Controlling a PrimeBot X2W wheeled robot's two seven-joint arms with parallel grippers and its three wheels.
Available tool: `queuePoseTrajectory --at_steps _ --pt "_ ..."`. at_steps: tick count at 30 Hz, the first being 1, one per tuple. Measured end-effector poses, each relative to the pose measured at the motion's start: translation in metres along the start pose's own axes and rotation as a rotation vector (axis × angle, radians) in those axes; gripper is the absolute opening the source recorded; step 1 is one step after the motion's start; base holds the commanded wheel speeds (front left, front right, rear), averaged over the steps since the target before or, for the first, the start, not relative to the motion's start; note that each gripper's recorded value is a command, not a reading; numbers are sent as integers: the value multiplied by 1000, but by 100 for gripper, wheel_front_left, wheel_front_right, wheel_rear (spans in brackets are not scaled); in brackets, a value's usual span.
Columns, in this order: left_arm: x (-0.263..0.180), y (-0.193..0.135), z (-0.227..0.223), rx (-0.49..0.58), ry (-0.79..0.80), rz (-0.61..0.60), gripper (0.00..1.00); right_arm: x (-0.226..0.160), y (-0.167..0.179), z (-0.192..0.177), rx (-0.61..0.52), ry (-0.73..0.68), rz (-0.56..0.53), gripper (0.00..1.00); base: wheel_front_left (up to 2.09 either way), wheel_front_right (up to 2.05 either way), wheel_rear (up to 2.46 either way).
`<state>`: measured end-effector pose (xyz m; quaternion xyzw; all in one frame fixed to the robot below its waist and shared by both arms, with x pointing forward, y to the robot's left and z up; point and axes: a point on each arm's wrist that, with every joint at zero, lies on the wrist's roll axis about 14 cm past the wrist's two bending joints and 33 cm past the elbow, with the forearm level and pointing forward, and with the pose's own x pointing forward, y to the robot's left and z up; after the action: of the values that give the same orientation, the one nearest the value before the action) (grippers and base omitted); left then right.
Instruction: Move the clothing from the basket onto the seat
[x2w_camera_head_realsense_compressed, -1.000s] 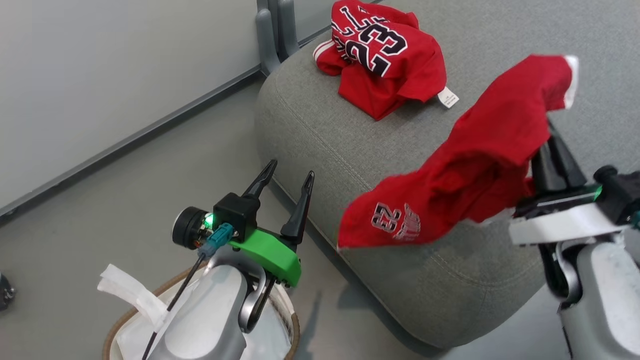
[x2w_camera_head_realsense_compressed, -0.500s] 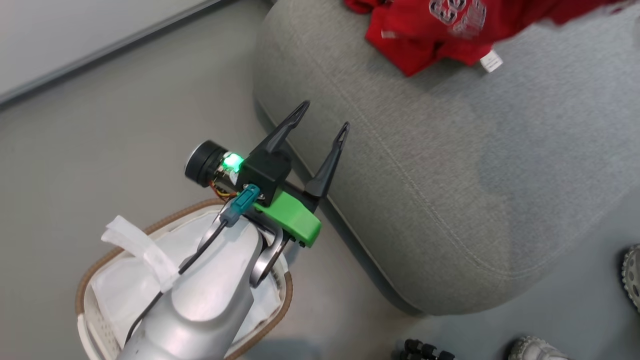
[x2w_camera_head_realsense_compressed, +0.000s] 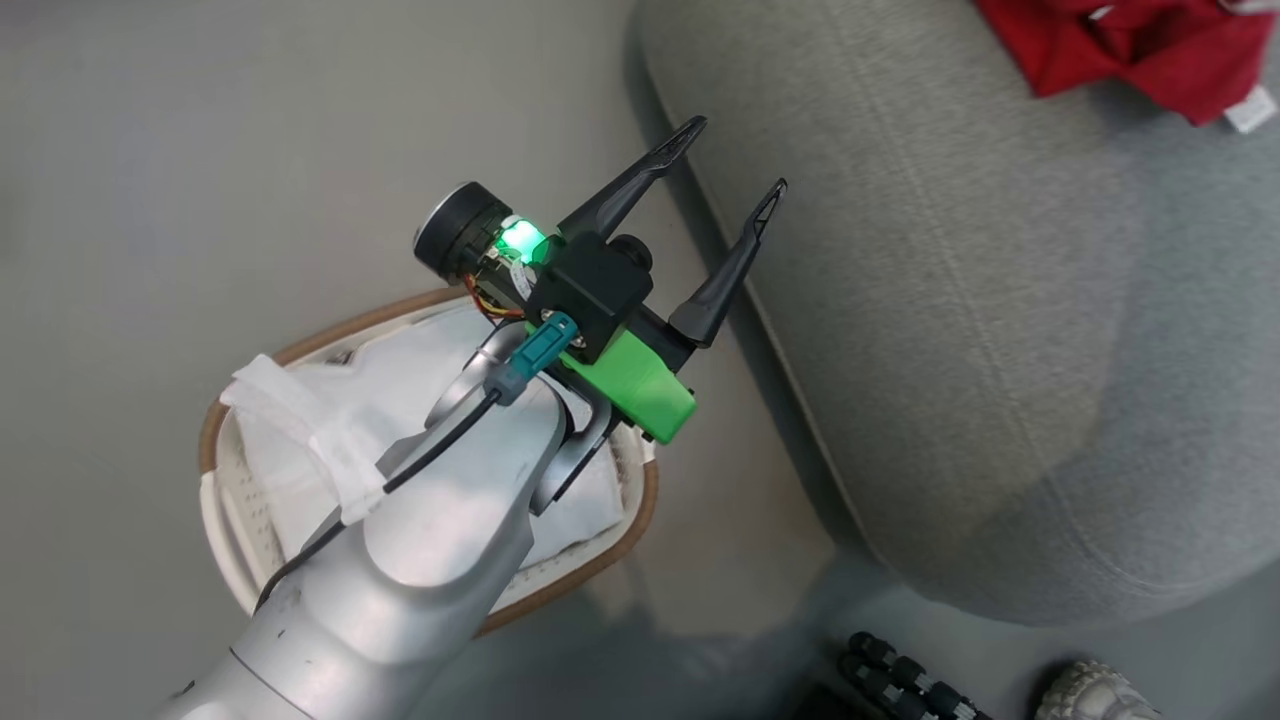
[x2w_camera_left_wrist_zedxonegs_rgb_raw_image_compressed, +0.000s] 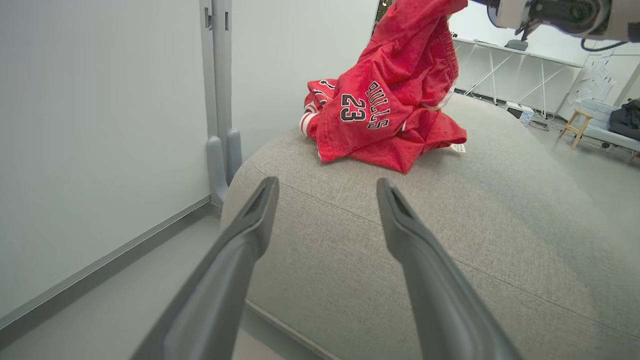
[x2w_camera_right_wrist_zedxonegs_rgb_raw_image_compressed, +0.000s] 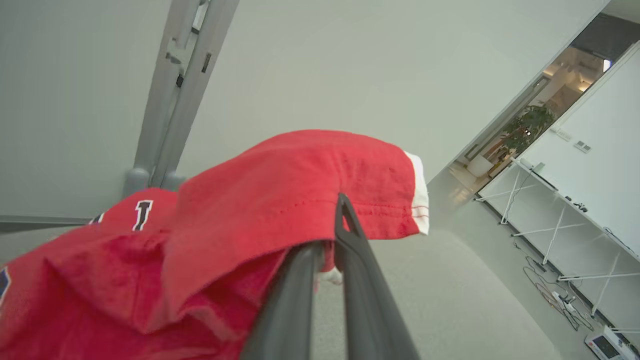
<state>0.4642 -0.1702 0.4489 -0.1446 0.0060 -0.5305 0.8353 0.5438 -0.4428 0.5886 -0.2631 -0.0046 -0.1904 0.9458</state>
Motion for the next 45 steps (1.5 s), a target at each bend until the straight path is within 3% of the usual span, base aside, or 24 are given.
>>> queuePoseTrajectory --at_steps 3,6,7,8,9,12,19,25,30,37,45 --pt "-12 17 -13 -17 26 47 100 -15 34 -68 35 171 39 0 0 0 0" --pt "-23 33 -22 -32 47 96 100 -29 52 -109 66 267 48 0 0 0 0" --pt "-26 38 -24 -34 54 112 100 -33 58 -117 81 286 49 34 0 0 0" --pt "-30 41 -26 -36 59 125 100 -38 64 -124 91 302 52 49 0 0 0" --pt "-34 45 -28 -40 67 141 100 -44 68 -132 102 321 54 100 0 0 0" --pt "-43 48 -31 -50 86 174 100 -62 72 -140 127 340 47 100 0 0 0" --pt "-63 51 -21 -61 93 267 100 -96 64 -122 187 281 33 100 0 0 0" --pt "-72 41 4 -33 64 306 100 -113 52 -80 263 164 17 100 0 0 0" --pt "-90 39 21 -7 53 369 100 -122 62 -39 344 56 56 100 0 0 0" --pt "-138 59 43 39 36 545 100 -132 101 9 442 -46 163 100 0 0 0" --pt "-226 88 59 83 31 822 100 -155 163 33 547 -55 297 100 0 0 0"
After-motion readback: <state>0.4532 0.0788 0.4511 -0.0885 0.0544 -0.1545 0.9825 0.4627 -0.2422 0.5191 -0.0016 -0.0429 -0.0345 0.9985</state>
